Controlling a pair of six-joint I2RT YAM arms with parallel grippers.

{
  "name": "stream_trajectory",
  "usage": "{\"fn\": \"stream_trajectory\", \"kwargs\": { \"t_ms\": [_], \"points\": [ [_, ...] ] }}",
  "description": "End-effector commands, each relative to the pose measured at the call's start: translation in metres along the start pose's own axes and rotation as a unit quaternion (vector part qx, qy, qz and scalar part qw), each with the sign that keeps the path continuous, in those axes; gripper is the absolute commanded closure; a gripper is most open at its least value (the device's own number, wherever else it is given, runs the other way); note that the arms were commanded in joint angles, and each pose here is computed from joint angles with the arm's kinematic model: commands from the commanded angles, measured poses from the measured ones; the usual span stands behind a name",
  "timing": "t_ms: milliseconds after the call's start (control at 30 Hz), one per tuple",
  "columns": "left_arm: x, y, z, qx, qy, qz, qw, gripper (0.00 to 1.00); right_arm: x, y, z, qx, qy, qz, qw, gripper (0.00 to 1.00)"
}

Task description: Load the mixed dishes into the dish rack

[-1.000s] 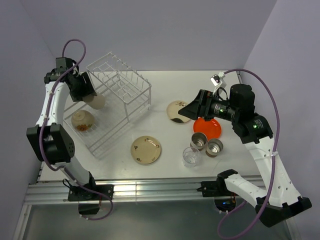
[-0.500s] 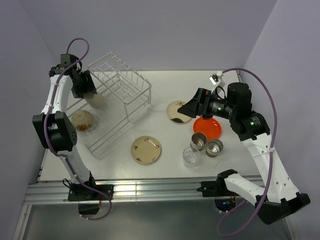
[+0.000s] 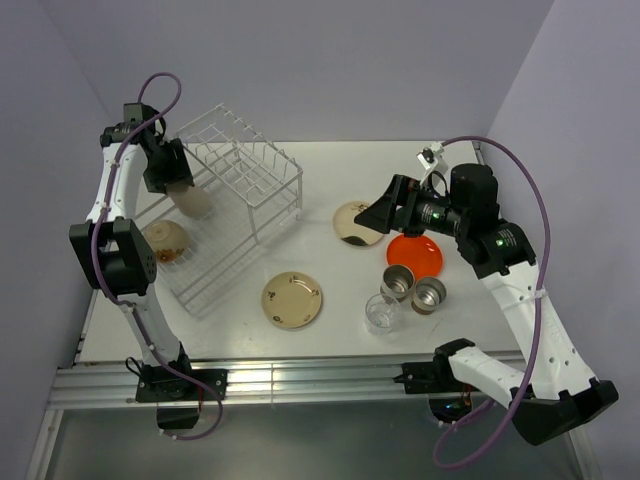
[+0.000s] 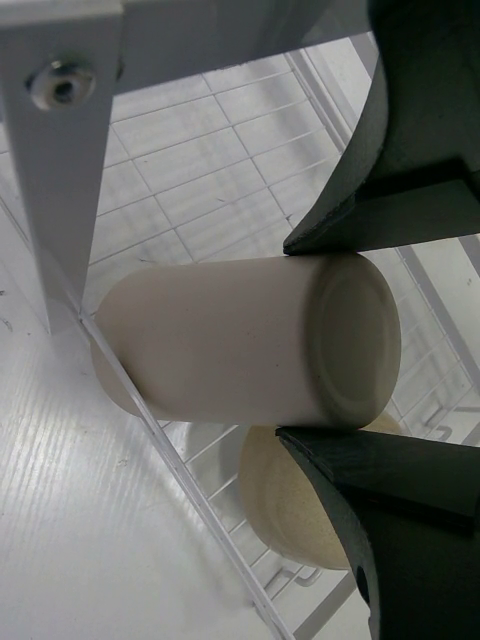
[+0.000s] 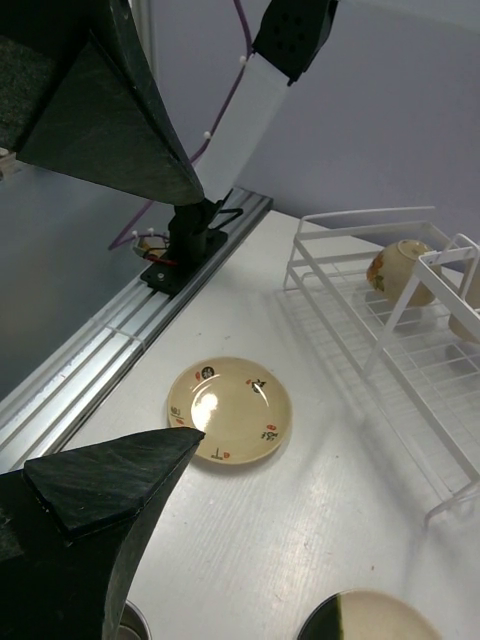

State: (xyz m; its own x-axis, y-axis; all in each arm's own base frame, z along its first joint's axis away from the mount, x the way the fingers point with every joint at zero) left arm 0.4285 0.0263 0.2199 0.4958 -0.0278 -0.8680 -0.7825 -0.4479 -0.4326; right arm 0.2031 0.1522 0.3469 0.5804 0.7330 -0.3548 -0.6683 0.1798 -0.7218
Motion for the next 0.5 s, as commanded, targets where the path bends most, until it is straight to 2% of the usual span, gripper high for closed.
{"fn": "stream_trajectory", "kwargs": {
  "t_ms": [0,133,200,300,400,467],
  "points": [
    [-0.008,-0.016,-0.002,0.016,0.0,-0.035,0.999,0.49,0.001,-0.006,-0.001,-0.015,0.004,-0.015,1.0,0.0],
    [-0.011,-0.018,-0.004,0.017,0.006,-0.044,0.999,0.34,0.002,-0.005,-0.005,-0.014,0.015,-0.015,1.0,0.0],
    [-0.012,-0.019,-0.006,0.018,0.012,-0.05,0.999,0.3,0.002,-0.003,-0.007,-0.012,0.024,-0.012,1.0,0.0],
    [-0.016,-0.021,-0.007,0.018,0.018,-0.057,0.998,0.25,0.003,0.003,-0.016,-0.009,0.061,-0.006,0.998,0.0],
    [-0.016,-0.021,-0.008,0.02,0.022,-0.058,0.998,0.15,0.005,0.012,-0.028,0.004,0.107,0.003,0.994,0.0],
    [-0.017,-0.021,-0.008,0.02,0.023,-0.061,0.998,0.12,0.005,0.023,-0.039,0.021,0.17,0.016,0.985,0.0]
  ]
}}
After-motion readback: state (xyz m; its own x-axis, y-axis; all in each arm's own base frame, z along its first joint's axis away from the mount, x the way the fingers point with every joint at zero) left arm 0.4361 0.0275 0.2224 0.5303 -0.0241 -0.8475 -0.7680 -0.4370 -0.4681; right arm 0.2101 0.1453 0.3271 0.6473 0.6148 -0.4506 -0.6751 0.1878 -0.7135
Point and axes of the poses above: each gripper's point midway between its finger pads, its own x axis out along the fingers, its own z axis along the line the jaws close on, y = z × x, the point moved 5 cm from there along -x, back along the fingers, and after that the axes turned 8 degrees about -x, right-handed, at the moved point
